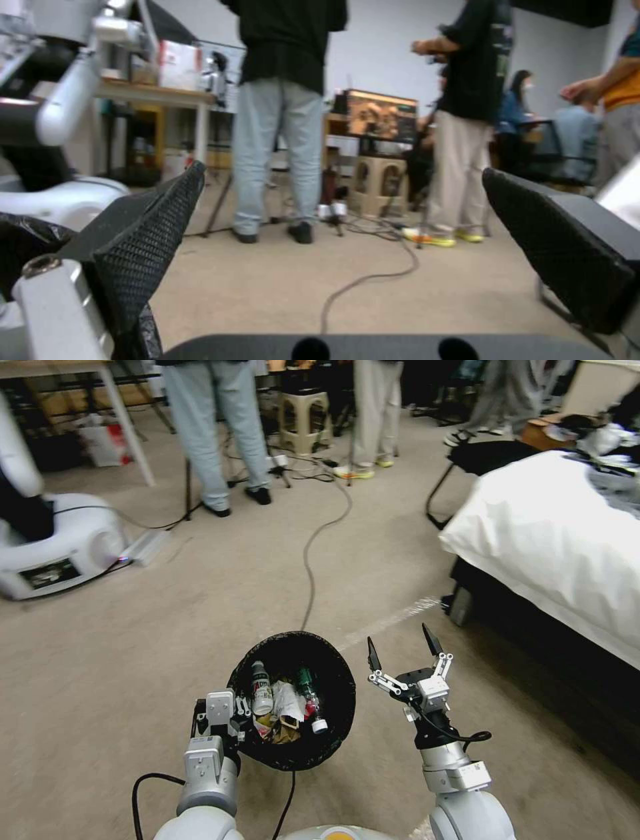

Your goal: Pick up the trash bin, then pick up the garbage from the floor and place it into the trash bin.

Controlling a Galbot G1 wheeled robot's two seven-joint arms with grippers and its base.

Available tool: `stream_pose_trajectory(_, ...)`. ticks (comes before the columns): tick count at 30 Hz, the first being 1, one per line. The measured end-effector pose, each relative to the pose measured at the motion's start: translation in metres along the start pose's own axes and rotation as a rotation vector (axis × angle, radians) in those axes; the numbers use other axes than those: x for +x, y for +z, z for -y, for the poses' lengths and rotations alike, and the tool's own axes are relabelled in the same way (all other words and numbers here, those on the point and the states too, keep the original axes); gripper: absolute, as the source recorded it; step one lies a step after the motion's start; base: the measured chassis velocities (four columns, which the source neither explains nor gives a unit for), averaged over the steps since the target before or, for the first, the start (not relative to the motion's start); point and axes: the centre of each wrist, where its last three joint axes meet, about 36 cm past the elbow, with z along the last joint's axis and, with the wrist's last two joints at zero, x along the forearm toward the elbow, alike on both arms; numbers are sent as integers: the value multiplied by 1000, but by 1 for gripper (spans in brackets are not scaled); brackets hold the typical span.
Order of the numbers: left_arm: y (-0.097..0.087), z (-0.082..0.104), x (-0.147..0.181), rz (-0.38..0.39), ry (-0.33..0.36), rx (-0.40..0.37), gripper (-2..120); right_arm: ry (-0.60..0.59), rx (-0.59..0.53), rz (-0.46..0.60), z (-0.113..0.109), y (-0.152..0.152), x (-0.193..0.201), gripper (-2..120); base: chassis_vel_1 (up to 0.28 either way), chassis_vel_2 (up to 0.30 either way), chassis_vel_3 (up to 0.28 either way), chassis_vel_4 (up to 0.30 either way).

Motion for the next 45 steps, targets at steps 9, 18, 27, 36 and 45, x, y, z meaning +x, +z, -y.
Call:
stream_pose_trajectory(9, 0, 0, 0, 0, 0, 4, 0, -1, 1, 1, -1, 0, -1, 100, 127, 127, 129, 120)
stream_pose_trajectory(18, 1, 1, 0, -3, -1, 4, 0, 0, 2, 4, -1, 0, 0, 100, 126, 121, 123, 125)
stream_pose_trajectory(27, 5, 2, -1, -9, -6, 3, 0, 0, 3, 9, -1, 0, 1, 100, 107, 112, 116, 112)
stream_pose_trajectory(36, 2, 2, 0, -134, 46, 48, 0, -8, 7, 14, 0, 1, 3, 100, 8, 5, 6, 8)
stream_pose_trajectory(45, -1, -4, -8, -298, 97, 101, 0, -21, 22, 13, 4, 5, 8, 100, 0, 0, 0, 0)
